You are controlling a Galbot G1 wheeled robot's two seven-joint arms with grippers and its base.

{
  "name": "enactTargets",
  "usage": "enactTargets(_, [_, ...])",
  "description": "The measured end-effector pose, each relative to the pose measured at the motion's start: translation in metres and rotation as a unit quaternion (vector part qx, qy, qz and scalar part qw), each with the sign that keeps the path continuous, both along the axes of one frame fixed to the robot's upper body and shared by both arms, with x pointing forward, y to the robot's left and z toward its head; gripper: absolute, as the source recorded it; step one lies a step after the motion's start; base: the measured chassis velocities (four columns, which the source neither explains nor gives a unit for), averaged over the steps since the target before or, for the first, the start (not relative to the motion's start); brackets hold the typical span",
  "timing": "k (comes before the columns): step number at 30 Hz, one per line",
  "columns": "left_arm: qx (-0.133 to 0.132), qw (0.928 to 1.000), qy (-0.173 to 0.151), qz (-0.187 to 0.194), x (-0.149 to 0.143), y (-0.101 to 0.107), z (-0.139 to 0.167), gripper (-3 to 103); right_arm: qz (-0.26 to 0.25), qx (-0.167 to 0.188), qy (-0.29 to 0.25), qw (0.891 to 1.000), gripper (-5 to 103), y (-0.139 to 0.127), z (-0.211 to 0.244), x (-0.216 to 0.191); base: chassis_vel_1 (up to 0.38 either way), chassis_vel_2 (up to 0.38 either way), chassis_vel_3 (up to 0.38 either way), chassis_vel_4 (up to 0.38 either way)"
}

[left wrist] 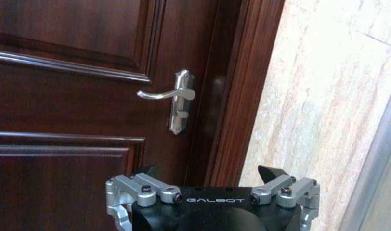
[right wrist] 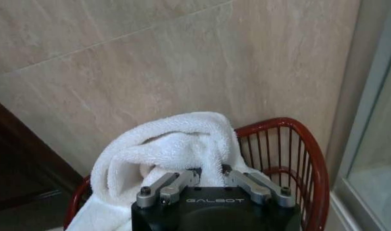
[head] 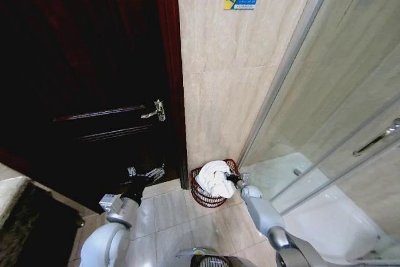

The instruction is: Discard the used towel into the hamper.

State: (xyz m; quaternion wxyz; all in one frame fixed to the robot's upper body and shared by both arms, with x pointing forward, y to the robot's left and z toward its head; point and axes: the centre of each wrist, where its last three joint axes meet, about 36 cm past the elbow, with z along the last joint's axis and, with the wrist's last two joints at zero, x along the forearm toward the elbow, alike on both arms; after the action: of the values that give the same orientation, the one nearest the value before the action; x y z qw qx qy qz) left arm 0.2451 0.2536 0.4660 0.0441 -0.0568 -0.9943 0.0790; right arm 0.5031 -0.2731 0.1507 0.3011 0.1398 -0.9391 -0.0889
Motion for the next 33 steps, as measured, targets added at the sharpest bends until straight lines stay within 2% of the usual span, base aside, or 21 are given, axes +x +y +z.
enactTargets(9, [0.000, 1.0000, 0.000, 0.000, 0.000, 0.000, 0.000, 100, 0.002, 0.001, 0.003, 1.000, 14, 0.006, -0.017, -0.021, -0.119, 0.110, 0.121, -0.117])
enactTargets(19, [0.000, 1.0000, 0.000, 0.000, 0.000, 0.000, 0.000, 100, 0.024, -0.024, 0.049, 0.998, 14, 0.008, -0.028, -0.024, 0.020, -0.007, -0.014, 0.009])
enactTargets(24, [0.000, 1.0000, 0.000, 0.000, 0.000, 0.000, 0.000, 100, 0.041, -0.050, 0.072, 0.995, 14, 0.012, -0.037, -0.020, 0.000, 0.000, 0.000, 0.000])
enactTargets(33, [0.000, 1.0000, 0.000, 0.000, 0.000, 0.000, 0.000, 100, 0.029, -0.054, 0.068, 0.996, 14, 0.016, -0.039, -0.019, 0.000, 0.000, 0.000, 0.000])
